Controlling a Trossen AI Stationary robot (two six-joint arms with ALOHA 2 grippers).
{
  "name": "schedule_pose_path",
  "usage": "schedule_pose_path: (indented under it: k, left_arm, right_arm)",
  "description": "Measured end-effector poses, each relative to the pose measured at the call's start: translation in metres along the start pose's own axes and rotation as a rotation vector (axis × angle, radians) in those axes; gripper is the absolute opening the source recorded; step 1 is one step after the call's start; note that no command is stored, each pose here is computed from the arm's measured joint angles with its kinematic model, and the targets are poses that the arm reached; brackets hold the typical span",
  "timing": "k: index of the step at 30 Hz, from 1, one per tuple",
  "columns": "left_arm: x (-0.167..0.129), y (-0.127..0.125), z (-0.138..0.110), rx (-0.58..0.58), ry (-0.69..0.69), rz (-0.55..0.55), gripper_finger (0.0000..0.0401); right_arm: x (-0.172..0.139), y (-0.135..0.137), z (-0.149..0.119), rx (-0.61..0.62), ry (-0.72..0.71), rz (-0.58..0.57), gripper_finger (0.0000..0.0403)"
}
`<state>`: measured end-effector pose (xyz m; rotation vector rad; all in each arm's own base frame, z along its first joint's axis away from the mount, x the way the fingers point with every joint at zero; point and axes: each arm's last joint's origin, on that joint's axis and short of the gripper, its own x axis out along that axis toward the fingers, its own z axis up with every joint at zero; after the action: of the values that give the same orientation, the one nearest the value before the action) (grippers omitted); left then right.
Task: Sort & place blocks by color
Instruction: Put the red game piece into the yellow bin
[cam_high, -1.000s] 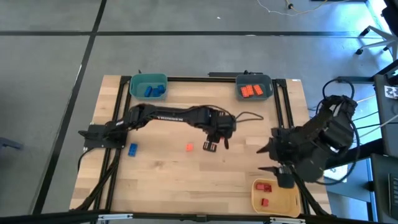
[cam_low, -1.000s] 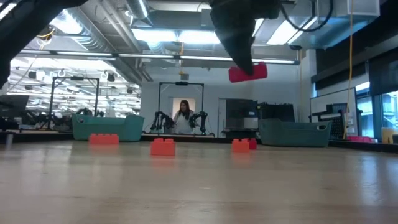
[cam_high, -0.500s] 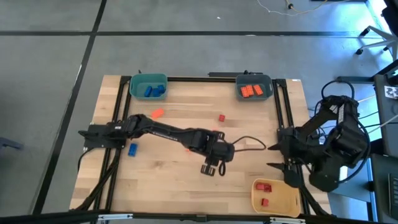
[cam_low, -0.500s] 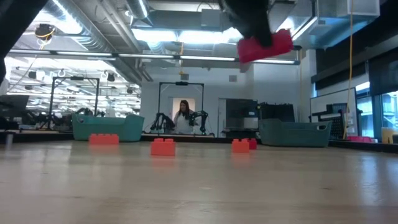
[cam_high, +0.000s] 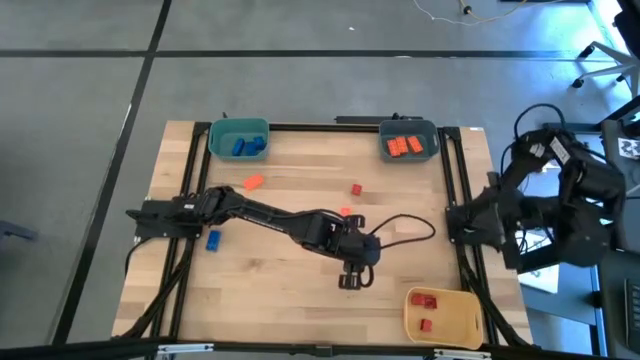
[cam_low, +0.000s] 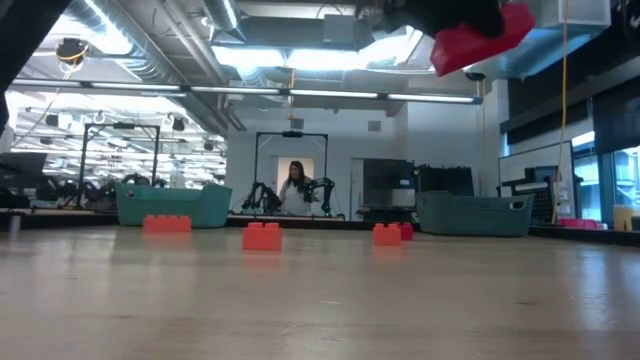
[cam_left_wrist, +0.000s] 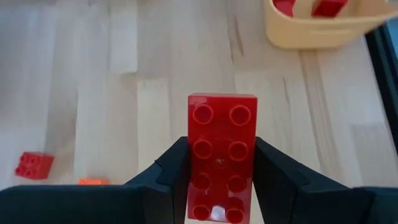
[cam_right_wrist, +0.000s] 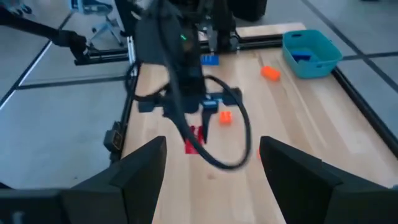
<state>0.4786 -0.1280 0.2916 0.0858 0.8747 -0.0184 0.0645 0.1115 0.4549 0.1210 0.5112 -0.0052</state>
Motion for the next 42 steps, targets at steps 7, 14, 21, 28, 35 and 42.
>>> schedule_pose_path:
  k: [7,14,21,28,35,42]
  left_arm:
    - [0.0,0.002,0.009,-0.021,-0.087,0.0,0.0128]
    - [-0.001,0.0,0.017,-0.037,-0.173,-0.032,0.0128]
    - [-0.006,-0.009,0.03,-0.043,-0.313,-0.099,0.0127]
    - [0.004,-0.015,0.032,-0.021,-0.36,-0.086,0.0128]
    - [0.003,-0.007,0.034,-0.038,-0.365,-0.07,0.0127]
    - [0.0,-0.001,0.036,-0.044,-0.373,-0.095,0.0127]
  right_arm:
    - [0.008,-0.035,-0.038,0.091,0.036,-0.022,0.0262]
    - [0.017,-0.058,-0.067,0.18,0.102,-0.019,0.0262]
    - [0.017,-0.062,-0.069,0.192,0.095,0.001,0.0262]
    - [0.014,-0.056,-0.063,0.21,0.101,0.083,0.0262]
    - [0.015,-0.042,-0.06,0.251,0.144,0.199,0.0262]
    - [0.015,-0.039,-0.057,0.279,0.132,0.222,0.0262]
